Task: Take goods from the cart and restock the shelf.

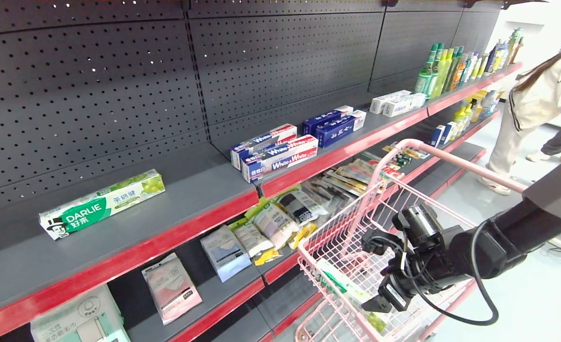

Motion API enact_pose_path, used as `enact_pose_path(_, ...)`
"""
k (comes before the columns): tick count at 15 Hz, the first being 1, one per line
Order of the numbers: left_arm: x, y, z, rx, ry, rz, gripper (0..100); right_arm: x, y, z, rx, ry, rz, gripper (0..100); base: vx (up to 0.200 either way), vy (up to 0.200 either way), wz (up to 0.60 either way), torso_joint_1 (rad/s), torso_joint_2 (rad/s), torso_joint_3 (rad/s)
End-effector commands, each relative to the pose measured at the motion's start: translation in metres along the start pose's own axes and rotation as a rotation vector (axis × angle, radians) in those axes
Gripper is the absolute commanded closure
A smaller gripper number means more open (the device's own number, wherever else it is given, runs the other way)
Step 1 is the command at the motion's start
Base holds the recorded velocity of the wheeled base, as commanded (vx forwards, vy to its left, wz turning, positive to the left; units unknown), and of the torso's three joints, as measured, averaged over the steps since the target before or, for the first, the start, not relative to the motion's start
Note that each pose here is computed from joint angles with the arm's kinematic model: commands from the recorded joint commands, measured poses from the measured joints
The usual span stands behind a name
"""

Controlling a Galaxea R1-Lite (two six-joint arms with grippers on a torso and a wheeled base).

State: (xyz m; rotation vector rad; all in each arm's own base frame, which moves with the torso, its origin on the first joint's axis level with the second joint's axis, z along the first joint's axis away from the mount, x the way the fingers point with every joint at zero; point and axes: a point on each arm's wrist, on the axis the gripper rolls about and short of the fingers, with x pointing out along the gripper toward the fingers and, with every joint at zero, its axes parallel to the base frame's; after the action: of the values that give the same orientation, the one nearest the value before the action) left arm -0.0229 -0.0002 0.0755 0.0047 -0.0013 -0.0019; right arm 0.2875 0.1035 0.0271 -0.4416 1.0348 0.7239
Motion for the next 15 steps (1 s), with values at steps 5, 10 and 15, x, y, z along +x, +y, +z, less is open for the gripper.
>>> enact_pose_path(5,0.000,0.000,0.000,0.000,0.001,0.000,0,-0.003,-0.036,-0.010,0.019,-0.015,-0.041,0,0.000,0.000,0.00,-0.162,0.36,0.198)
enact_pose_path(10,0.000,0.000,0.000,0.000,0.001,0.000,0,-0.006,-0.053,-0.021,-0.028,-0.046,-0.010,0,0.000,0.000,0.00,-0.166,0.39,0.216)
enact_pose_path(15,0.000,0.000,0.000,0.000,0.001,0.000,0,-0.003,-0.056,-0.019,-0.064,-0.064,0.008,0,0.000,0.000,0.00,-0.215,0.50,0.284)
